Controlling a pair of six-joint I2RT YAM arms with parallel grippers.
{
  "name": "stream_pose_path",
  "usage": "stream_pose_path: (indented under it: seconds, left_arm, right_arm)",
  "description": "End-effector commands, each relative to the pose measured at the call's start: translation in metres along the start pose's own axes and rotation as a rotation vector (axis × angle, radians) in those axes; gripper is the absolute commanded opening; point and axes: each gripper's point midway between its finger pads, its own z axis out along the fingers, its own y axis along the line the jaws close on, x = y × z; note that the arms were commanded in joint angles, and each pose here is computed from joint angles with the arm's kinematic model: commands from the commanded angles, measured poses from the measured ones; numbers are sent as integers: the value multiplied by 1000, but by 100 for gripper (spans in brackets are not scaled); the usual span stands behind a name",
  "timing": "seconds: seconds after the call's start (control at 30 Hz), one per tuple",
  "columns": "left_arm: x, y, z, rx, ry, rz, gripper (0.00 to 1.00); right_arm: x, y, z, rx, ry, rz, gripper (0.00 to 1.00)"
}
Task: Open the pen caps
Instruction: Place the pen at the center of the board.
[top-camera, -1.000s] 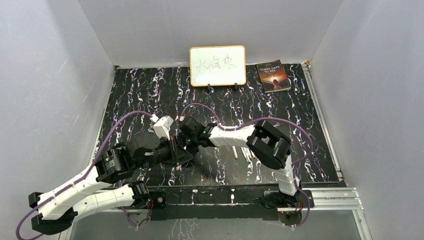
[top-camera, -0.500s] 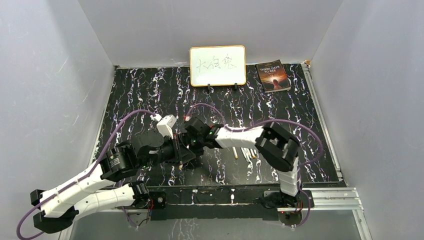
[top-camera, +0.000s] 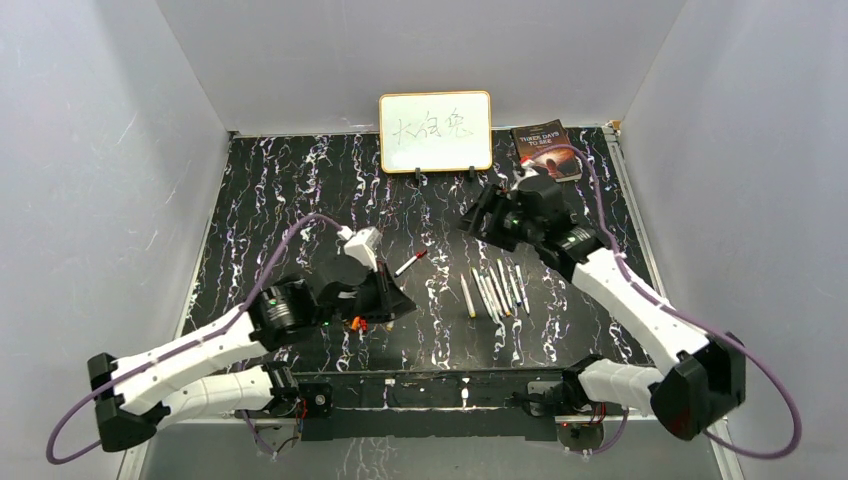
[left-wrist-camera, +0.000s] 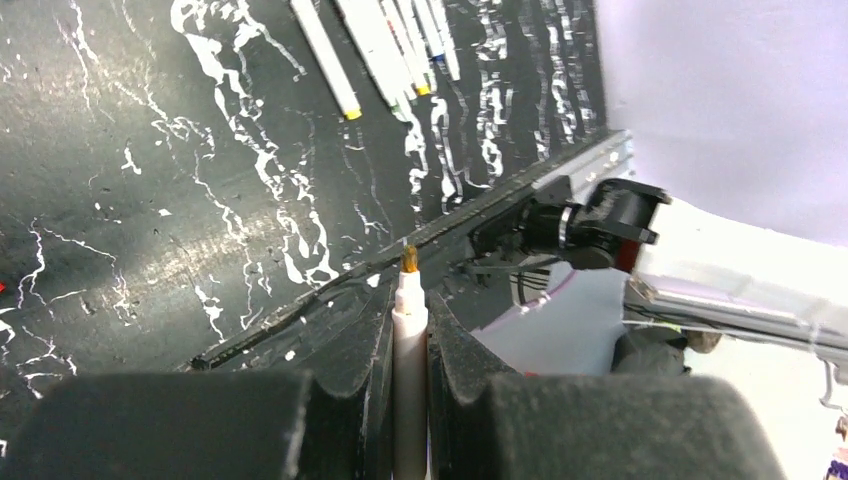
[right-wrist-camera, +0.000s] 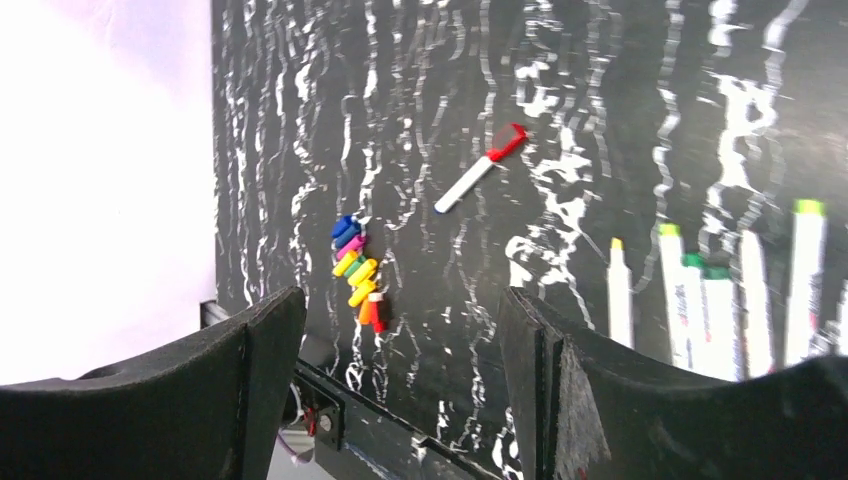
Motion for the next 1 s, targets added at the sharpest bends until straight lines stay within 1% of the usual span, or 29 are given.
stream_pose_path:
  seconds: [0.0,0.17,0.37,0.5,0.67,0.77,0.97]
  left_arm:
    - [10,14,42,-50,-11,-61,0]
    - [22,35,93,-162,16,-50,0]
    - [34,60,149,-321,90,-18,1]
    - [40,69,180,-397,136,6,1]
    - [39,76,209,-479,154,41,2]
    - [39,87,217,-545,161,60,3]
    - [39,95,231,-597,168,82,6]
  right_arm:
    - [7,-30,-21,69,22,2,69]
    - [7,-35,-35,69,7,2,69]
    - [5,-40,-48,79,-2,-7,70]
    - [3,-42,-56,79,-11,-10,70]
    - [1,-41,-67,73,-24,-16,70]
    - [1,-41,-71,71,-28,-22,70]
    - [1,-41,-77,63,-31,-28,70]
